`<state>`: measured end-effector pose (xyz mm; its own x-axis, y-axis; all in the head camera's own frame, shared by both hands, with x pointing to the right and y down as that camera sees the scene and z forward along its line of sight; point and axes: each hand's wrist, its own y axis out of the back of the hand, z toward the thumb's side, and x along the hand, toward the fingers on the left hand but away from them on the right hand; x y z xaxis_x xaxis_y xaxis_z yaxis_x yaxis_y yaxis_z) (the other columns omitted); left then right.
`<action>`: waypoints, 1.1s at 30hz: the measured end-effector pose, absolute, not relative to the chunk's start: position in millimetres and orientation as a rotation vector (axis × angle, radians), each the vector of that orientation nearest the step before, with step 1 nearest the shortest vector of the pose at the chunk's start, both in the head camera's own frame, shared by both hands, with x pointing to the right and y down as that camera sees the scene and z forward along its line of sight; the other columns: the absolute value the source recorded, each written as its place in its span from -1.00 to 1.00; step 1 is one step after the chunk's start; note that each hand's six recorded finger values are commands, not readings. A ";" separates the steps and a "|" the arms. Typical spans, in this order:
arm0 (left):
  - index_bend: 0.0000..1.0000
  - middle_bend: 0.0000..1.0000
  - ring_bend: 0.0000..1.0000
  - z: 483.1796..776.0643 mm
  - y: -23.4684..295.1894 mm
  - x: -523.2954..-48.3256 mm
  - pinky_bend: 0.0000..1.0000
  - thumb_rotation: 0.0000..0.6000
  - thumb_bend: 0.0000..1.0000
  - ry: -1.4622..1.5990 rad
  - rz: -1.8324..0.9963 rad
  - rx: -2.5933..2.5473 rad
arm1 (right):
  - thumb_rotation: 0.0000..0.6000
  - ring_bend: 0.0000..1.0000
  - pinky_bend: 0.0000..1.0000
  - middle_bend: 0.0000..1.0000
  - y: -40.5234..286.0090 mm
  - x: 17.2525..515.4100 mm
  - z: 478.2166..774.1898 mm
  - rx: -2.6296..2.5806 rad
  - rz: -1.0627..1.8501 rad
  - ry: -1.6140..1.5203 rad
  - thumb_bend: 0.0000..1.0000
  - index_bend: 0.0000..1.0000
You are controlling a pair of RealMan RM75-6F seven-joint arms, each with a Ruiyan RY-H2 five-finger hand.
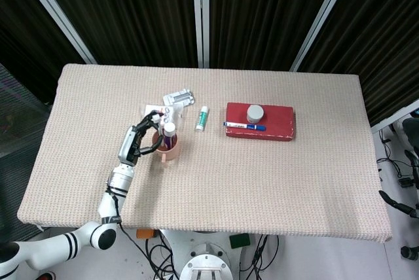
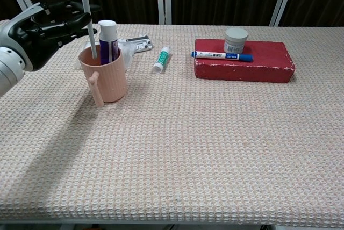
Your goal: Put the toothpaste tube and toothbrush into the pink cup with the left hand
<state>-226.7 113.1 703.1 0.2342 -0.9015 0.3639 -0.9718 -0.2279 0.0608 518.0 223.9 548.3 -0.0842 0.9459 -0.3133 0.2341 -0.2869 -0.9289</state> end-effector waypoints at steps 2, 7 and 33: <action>0.05 -0.55 -0.85 703.4 114.1 -225.8 -0.63 1.00 -0.26 -1.750 0.358 2.242 | 0.92 -1.00 -1.00 -1.00 223.6 517.4 548.4 -1.547 1.419 -1.305 -0.33 -1.00; -0.11 -0.55 -0.85 704.9 115.1 -226.3 -0.63 1.00 -0.27 -1.751 0.345 2.242 | 0.91 -1.00 -1.00 -1.00 223.7 518.0 546.9 -1.542 1.422 -1.306 -0.33 -1.00; -0.59 -0.61 -0.73 644.1 105.1 -290.0 -0.61 0.34 -0.37 -1.971 0.404 2.479 | 0.91 -1.00 -1.00 -1.00 226.1 519.1 542.4 -1.526 1.399 -1.314 -0.35 -1.00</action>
